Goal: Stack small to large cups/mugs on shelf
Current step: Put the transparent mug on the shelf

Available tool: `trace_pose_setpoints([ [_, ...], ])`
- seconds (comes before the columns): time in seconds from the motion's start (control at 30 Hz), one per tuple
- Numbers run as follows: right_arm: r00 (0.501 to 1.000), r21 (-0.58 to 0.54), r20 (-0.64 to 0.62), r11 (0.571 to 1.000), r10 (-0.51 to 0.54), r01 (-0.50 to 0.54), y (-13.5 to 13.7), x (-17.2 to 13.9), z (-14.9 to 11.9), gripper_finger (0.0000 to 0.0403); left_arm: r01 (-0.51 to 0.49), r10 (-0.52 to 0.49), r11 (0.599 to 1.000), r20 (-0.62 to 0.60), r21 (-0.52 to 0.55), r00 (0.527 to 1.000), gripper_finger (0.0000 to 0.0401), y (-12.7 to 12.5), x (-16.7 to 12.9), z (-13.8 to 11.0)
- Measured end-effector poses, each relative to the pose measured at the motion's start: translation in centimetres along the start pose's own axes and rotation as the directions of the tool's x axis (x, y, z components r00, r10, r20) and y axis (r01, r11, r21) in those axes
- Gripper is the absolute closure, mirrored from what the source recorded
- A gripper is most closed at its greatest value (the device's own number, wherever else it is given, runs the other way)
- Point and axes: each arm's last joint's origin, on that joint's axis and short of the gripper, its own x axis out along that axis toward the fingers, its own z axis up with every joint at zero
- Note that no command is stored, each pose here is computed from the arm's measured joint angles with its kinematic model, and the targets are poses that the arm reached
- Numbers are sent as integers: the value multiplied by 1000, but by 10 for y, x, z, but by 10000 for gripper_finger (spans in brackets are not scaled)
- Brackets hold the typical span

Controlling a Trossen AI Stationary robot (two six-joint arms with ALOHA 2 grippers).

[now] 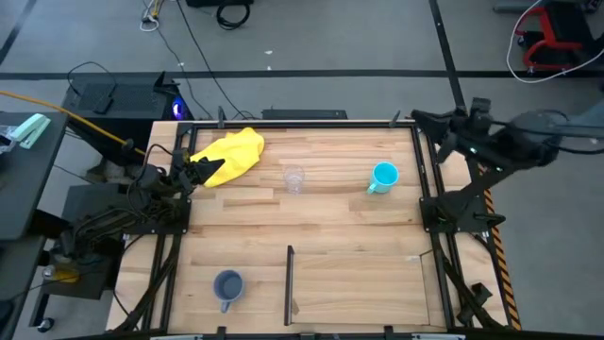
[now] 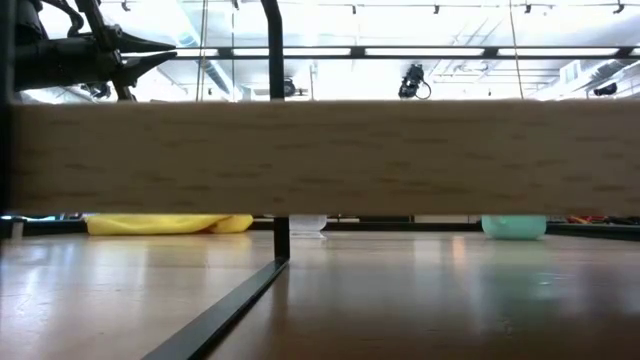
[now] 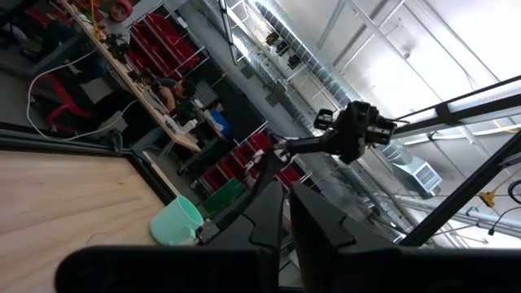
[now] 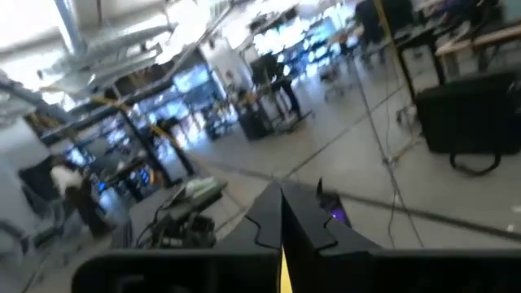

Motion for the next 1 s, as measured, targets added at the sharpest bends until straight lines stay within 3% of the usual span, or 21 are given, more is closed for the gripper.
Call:
trace_pose_setpoints([
  [0.3, 948, 83, -317, 996, 11, 16, -21, 93, -17, 393, 1, -1, 1000, -2, 0, 1000, 372, 0, 0, 0],
  [0.5, 883, 116, -463, 982, -79, 149, -61, 161, -39, 392, -2, 2, 1000, -5, -1, 1000, 369, 0, 0, 0],
  [0.73, 777, 129, -613, 953, -141, 274, -89, 220, -83, 392, -31, 31, 1000, -26, -6, 999, 368, 3, 0, -2],
  [1.0, 678, 143, -729, 949, -92, 282, -89, 261, -139, 391, -80, 82, 996, -72, 38, 994, 375, 8, 0, -6],
])
